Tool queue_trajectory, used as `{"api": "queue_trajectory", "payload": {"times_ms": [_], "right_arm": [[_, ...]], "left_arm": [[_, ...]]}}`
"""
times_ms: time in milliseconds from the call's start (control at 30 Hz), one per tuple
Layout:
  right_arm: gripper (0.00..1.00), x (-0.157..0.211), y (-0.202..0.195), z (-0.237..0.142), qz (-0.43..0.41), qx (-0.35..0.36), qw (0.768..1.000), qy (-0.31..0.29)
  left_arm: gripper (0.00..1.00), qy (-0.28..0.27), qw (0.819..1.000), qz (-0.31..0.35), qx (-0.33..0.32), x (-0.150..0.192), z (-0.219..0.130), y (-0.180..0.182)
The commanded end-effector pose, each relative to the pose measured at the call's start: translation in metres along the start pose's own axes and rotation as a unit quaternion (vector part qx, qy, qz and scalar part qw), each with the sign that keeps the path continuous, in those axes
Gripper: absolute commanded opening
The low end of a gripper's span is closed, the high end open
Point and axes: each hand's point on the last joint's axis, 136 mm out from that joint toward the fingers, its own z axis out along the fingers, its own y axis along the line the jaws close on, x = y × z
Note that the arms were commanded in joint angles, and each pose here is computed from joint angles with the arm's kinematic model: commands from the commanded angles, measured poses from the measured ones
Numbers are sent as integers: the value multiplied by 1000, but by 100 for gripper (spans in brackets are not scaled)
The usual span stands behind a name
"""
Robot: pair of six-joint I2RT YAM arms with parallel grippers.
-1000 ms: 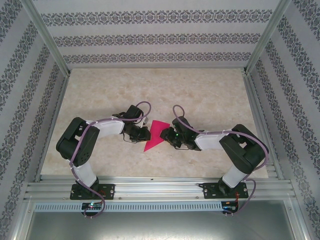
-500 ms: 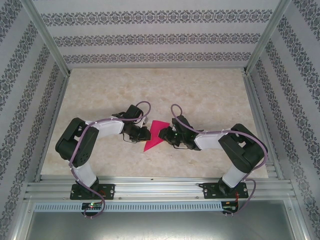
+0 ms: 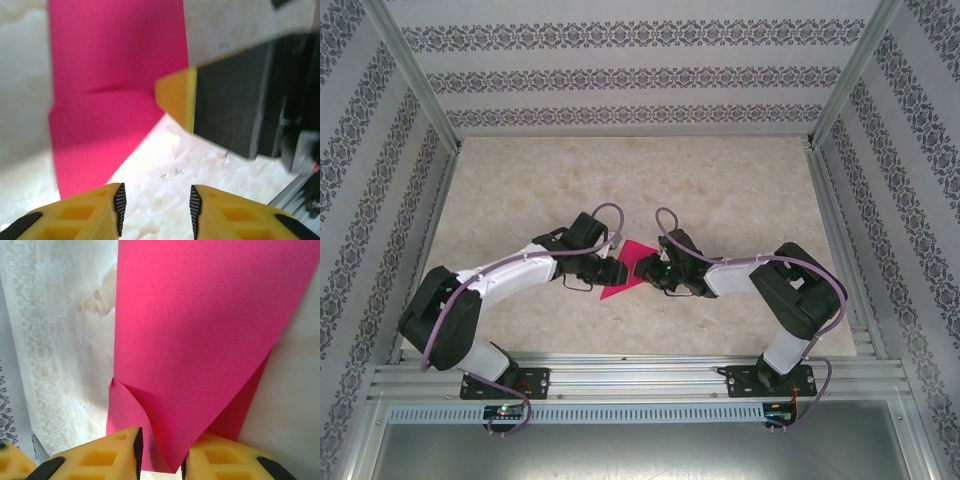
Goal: Fold a paper plane with a square sheet of paper (pick it up from the middle)
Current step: Fourth fold the wing at the center of the table.
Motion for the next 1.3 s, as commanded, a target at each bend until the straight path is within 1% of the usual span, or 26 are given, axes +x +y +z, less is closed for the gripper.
{"api": "queue_trajectory", "payload": {"times_ms": [0,67,167,367,467,600,733,933,1267], "right_arm": [[28,-10,21,-7,-15,-29,999,-10],[29,-11,24,-8,-15,-35,999,-9],[29,-12,28,-9,-14,-39,999,-8],[30,-15,30,-10,-9,-42,999,-12],[30,-16,32,-12,-7,-45,999,-15],[30,-18,35,-13,-5,-48,999,-17],[30,-18,37,-14,-6,-51,999,-17],[30,-18,38,-12,-3,-53,998,-14],[29,-21,42,-13,0,-57,998,-18]], "left_arm": [[45,17,996,38,-75,25,5,21],[46,14,994,55,-97,26,8,25],[47,12,991,76,-114,25,14,25],[50,-13,985,109,-133,8,16,22],[50,-7,982,124,-144,4,19,22],[50,16,977,148,-153,11,31,19],[50,20,972,157,-175,13,35,22],[51,0,965,160,-207,7,32,27],[50,-9,959,173,-223,7,33,32]]}}
